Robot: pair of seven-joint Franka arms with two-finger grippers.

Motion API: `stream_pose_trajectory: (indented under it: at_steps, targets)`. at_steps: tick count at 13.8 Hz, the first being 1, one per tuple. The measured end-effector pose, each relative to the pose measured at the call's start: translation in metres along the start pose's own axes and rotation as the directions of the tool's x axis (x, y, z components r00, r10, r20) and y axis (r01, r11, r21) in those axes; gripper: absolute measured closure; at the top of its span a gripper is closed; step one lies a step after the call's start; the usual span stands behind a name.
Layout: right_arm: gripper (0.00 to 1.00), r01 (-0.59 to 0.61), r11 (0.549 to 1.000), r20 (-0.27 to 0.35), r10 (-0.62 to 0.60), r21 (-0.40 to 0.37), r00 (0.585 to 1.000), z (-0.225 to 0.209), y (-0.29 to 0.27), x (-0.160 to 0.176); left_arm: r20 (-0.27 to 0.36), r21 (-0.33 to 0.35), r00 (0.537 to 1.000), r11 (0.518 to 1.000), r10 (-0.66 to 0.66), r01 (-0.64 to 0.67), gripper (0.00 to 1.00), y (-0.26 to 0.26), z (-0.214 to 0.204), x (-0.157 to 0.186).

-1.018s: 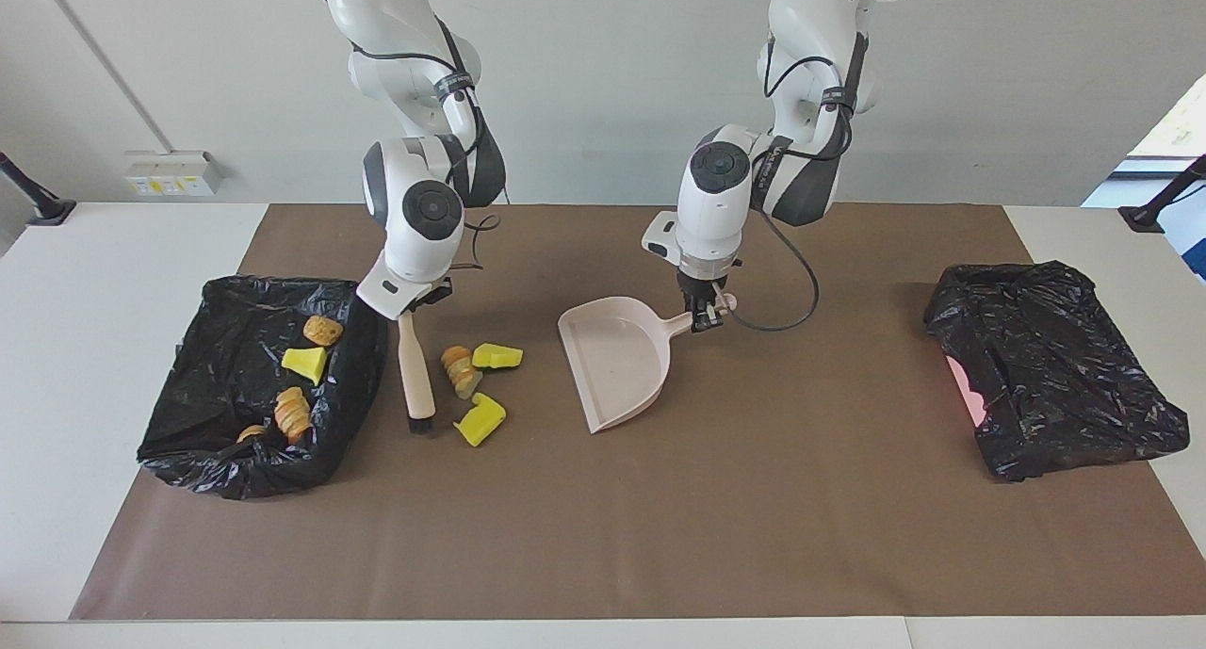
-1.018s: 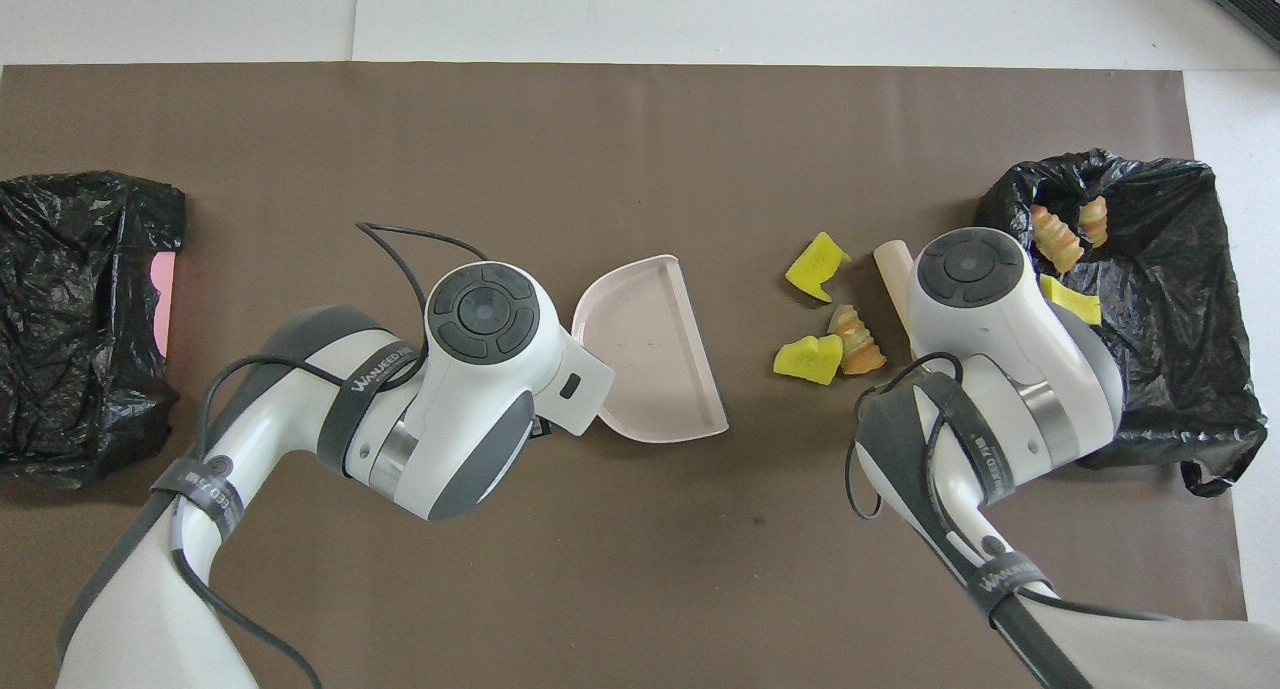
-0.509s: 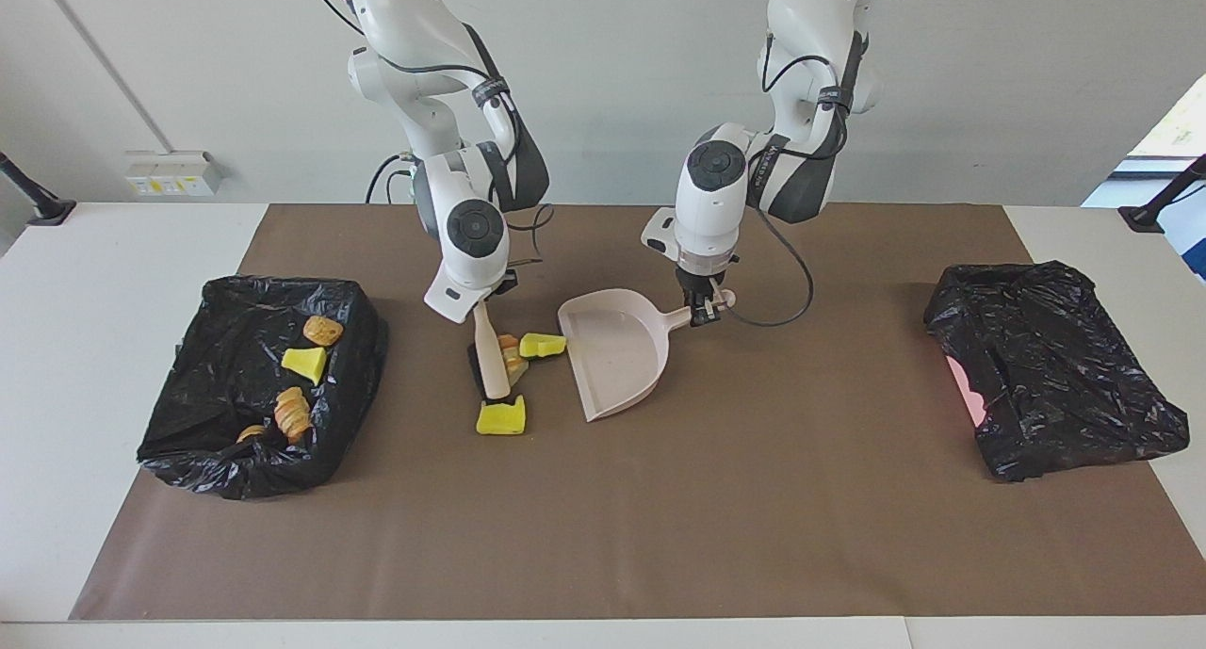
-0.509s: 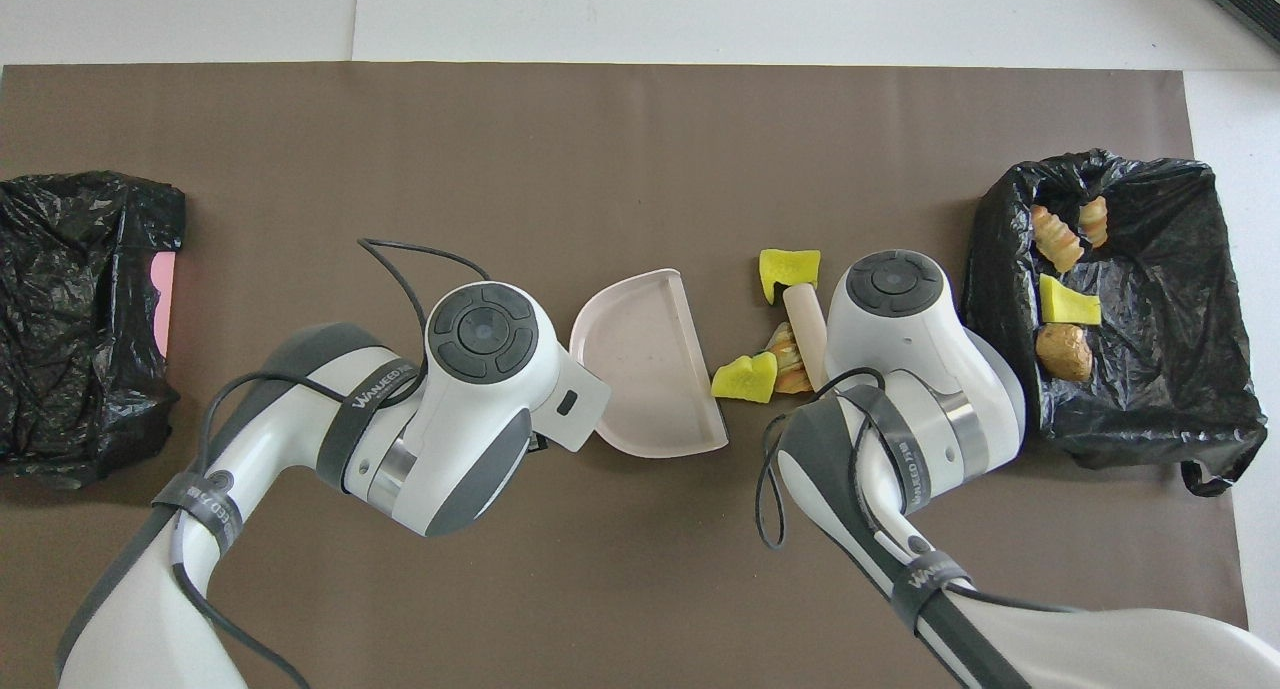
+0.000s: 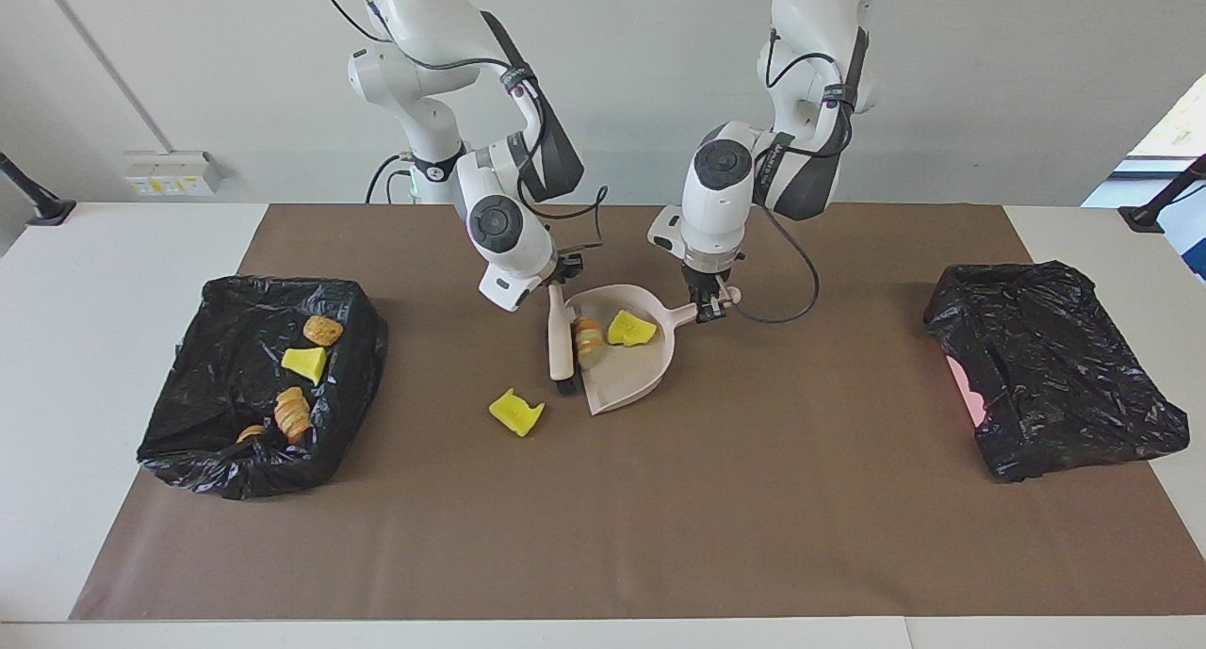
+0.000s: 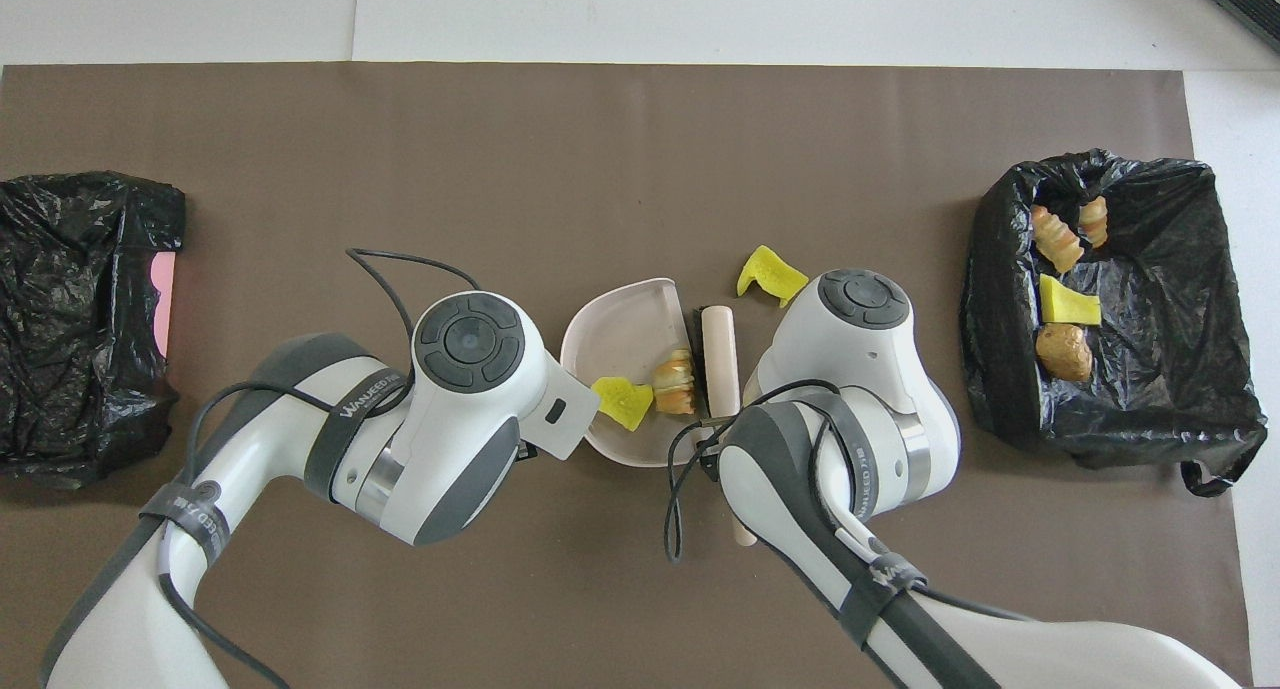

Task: Sweep and dump trash in bin
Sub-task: 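Sweep scraps into the dustpan held by the left gripper using the right gripper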

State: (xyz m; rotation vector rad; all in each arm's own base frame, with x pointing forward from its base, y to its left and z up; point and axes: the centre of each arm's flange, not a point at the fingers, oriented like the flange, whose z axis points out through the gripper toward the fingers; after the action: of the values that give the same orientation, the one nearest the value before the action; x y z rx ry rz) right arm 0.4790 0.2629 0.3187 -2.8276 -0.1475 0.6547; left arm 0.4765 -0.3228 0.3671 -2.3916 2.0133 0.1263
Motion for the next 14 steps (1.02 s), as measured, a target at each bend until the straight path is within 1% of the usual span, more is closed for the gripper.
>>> stream_pose_trajectory:
  at_steps: [3, 5, 6, 7, 9, 11, 12, 13, 14]
  targets:
    - [0.74, -0.013, 0.995, 0.006, 0.012, 0.101, 1.000, -0.002, -0.021, -0.001, -0.001, 0.000, 1.000, 1.000, -0.001, 0.001, 0.68, -0.001, 0.000, -0.001]
    - [0.74, -0.004, 0.993, -0.006, 0.005, 0.115, 1.000, -0.014, -0.028, 0.000, 0.000, 0.000, 1.000, 1.000, -0.002, 0.002, 0.68, -0.001, 0.000, -0.001]
    - [0.74, 0.001, 0.994, -0.011, 0.000, 0.107, 1.000, -0.022, -0.027, 0.000, -0.001, -0.001, 1.000, 1.000, -0.018, 0.018, 0.68, 0.000, 0.000, -0.001]
    - [0.74, 0.012, 0.997, -0.016, -0.010, 0.081, 1.000, -0.035, -0.025, -0.001, 0.000, -0.003, 0.998, 0.998, -0.059, 0.059, 0.68, 0.000, 0.001, -0.001]
    - [0.74, 0.030, 0.999, -0.039, -0.031, -0.023, 0.999, -0.074, -0.010, -0.002, 0.002, -0.005, 0.989, 0.989, -0.148, 0.148, 0.68, 0.001, 0.002, -0.001]
    - [0.74, 0.038, 0.984, -0.094, -0.055, -0.174, 0.994, -0.107, 0.011, 0.003, 0.003, -0.005, 0.984, 0.984, -0.178, 0.178, 0.68, 0.001, 0.003, -0.001]
    - [0.74, 0.046, 0.971, -0.106, -0.073, -0.235, 0.992, -0.112, 0.020, 0.007, 0.003, -0.005, 0.983, 0.983, -0.184, 0.184, 0.68, 0.002, 0.002, -0.001]
    - [0.74, 0.070, 0.953, -0.097, -0.103, -0.295, 0.990, -0.111, 0.031, 0.014, 0.003, -0.005, 0.982, 0.982, -0.187, 0.187, 0.68, 0.002, 0.002, -0.001]
    - [0.74, 0.100, 0.924, -0.079, -0.138, -0.369, 0.987, -0.107, 0.044, 0.025, 0.003, -0.005, 0.982, 0.982, -0.190, 0.190, 0.68, 0.002, 0.002, -0.001]
